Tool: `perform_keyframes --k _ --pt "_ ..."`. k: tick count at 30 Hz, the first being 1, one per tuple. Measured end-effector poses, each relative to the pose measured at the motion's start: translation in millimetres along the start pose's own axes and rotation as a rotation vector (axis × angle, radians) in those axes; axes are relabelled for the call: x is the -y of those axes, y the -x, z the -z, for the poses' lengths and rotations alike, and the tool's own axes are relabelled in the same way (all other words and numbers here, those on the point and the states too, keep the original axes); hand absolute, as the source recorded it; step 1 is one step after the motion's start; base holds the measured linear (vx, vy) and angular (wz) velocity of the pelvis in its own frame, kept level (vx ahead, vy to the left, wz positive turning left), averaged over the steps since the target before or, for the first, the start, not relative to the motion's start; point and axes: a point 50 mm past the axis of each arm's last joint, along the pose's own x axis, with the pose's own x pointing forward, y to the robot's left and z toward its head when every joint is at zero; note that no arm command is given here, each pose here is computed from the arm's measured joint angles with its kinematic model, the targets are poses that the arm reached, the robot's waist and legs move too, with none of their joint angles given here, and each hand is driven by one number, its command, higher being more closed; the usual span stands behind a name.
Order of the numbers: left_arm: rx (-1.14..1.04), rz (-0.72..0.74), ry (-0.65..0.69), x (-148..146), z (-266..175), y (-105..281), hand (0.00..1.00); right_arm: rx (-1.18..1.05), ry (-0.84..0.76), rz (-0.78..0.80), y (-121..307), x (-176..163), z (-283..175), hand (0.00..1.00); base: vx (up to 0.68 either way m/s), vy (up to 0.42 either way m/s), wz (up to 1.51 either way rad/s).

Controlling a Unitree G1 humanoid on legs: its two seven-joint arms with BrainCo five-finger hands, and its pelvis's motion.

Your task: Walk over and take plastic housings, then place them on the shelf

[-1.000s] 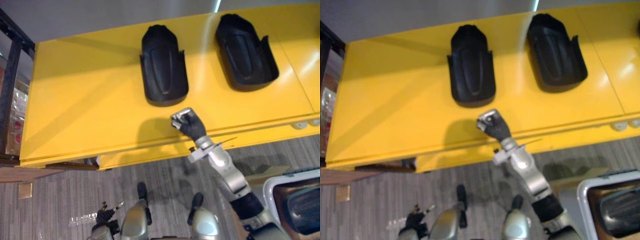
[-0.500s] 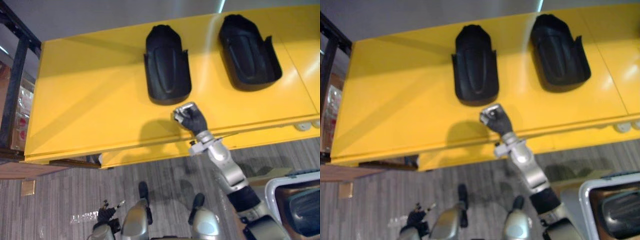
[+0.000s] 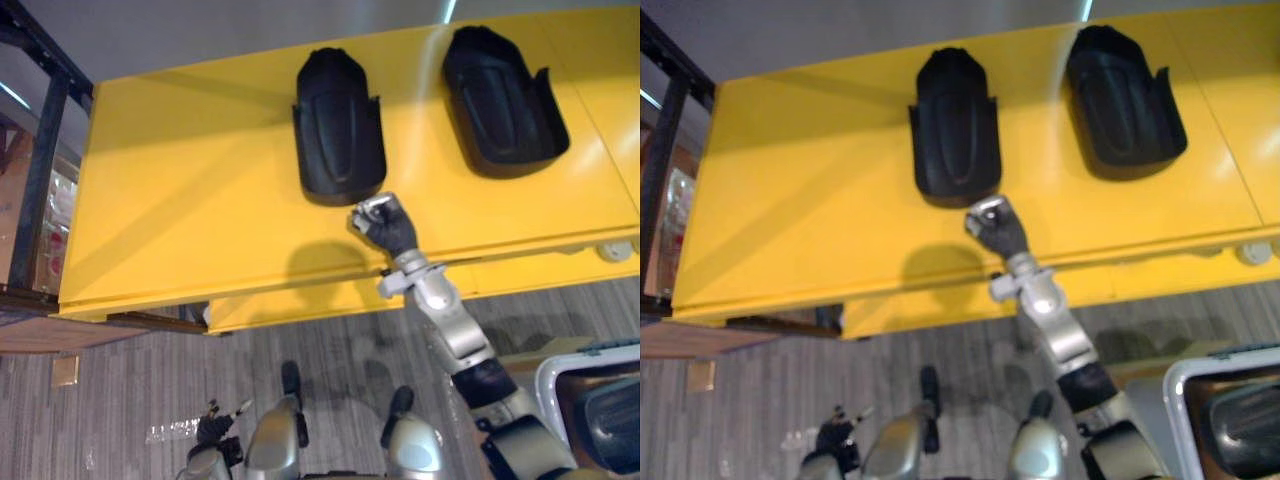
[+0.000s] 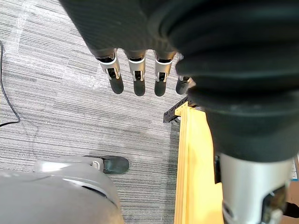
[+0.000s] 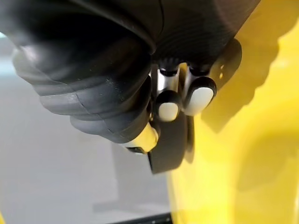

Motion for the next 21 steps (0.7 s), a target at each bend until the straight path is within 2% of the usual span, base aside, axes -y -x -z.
perform_keyframes --k 8,21 --pt "-0.022 0.006 -0.009 2 3 0 0.00 0.002 0.009 0.070 -8 11 -2 1.00 0.00 0.004 0.01" --pt "-0.023 0.008 -0.006 3 3 1 0.00 0.002 0.016 0.091 -15 16 0 1.00 0.00 -0.003 0.02"
